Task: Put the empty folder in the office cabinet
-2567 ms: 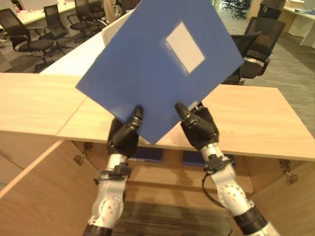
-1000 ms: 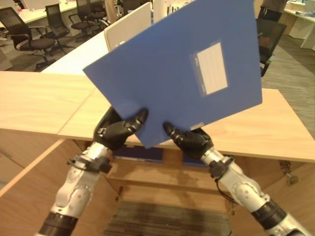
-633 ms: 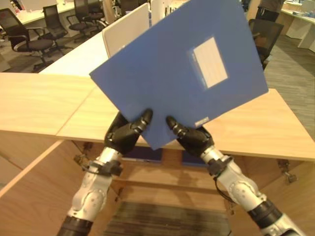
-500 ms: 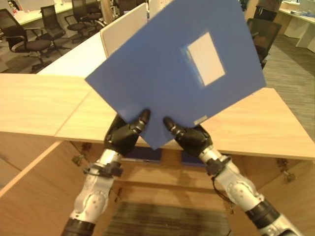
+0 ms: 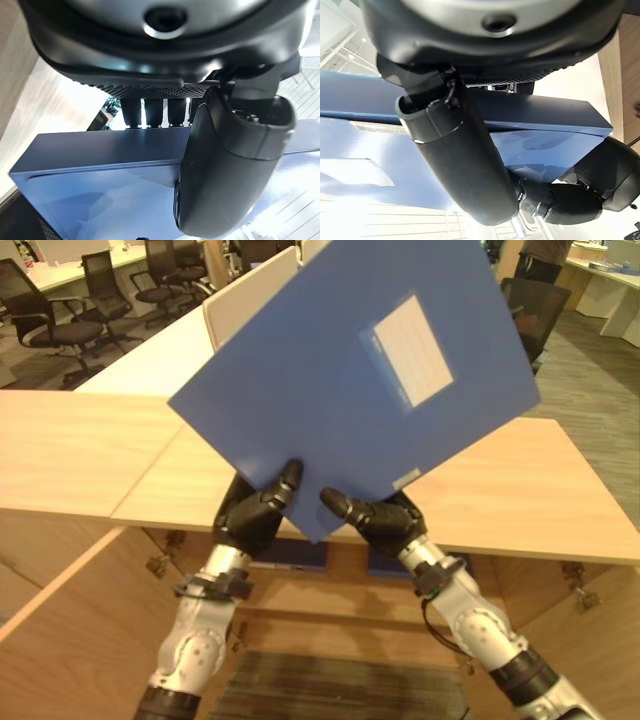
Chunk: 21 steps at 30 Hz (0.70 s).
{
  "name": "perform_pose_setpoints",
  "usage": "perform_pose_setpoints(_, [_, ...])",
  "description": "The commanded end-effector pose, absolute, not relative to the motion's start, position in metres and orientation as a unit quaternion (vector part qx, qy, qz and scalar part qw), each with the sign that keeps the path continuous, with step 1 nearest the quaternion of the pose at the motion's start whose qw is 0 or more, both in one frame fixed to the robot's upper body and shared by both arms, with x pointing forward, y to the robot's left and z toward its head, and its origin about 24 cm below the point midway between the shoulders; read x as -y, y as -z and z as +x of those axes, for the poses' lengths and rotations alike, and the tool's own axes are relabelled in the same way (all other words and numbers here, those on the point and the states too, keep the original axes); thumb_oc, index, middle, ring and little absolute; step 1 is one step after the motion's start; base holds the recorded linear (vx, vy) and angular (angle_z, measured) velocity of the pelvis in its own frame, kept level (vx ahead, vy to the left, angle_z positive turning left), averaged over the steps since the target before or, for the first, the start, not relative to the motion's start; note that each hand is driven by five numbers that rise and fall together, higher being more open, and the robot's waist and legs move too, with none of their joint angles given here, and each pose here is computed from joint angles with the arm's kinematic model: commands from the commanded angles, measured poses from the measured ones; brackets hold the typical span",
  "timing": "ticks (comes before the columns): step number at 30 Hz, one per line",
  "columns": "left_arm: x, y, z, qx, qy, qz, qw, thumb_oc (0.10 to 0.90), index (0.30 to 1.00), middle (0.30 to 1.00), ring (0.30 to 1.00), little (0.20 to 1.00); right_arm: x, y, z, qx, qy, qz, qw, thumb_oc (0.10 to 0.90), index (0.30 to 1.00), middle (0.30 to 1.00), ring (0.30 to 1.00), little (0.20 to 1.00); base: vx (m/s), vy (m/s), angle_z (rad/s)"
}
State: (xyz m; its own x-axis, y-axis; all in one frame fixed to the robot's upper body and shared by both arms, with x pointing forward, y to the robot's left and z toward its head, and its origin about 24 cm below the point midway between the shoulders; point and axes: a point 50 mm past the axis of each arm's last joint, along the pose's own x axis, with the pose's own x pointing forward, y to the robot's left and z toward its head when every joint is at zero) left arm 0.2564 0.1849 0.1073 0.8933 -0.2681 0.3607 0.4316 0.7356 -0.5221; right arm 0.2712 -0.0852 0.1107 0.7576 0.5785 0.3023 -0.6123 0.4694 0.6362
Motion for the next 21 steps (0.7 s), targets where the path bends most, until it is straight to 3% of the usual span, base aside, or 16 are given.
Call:
perform_pose_setpoints(1, [-0.175,-0.123,0.26,0.161,0.238,-0.274,0.918,0.4,0.3,0.3,0.3,0.3,0.066,-0.207,0.262,0.237,-0.441,0.446,0.742,0.8,0.9,0.9,0.9,0.9,0.0,0.0,0.0])
perform_pose_setpoints(21, [-0.209,-0.121,0.256,0.174,0.172,-0.248,0.937,0.4,0.3,0.3,0.3,0.3,0.1,-0.235,0.266,0.325,-0.385,0.45,0.737,0.8,0.9,0.9,0.9,0.9,0.0,0.0,0.0])
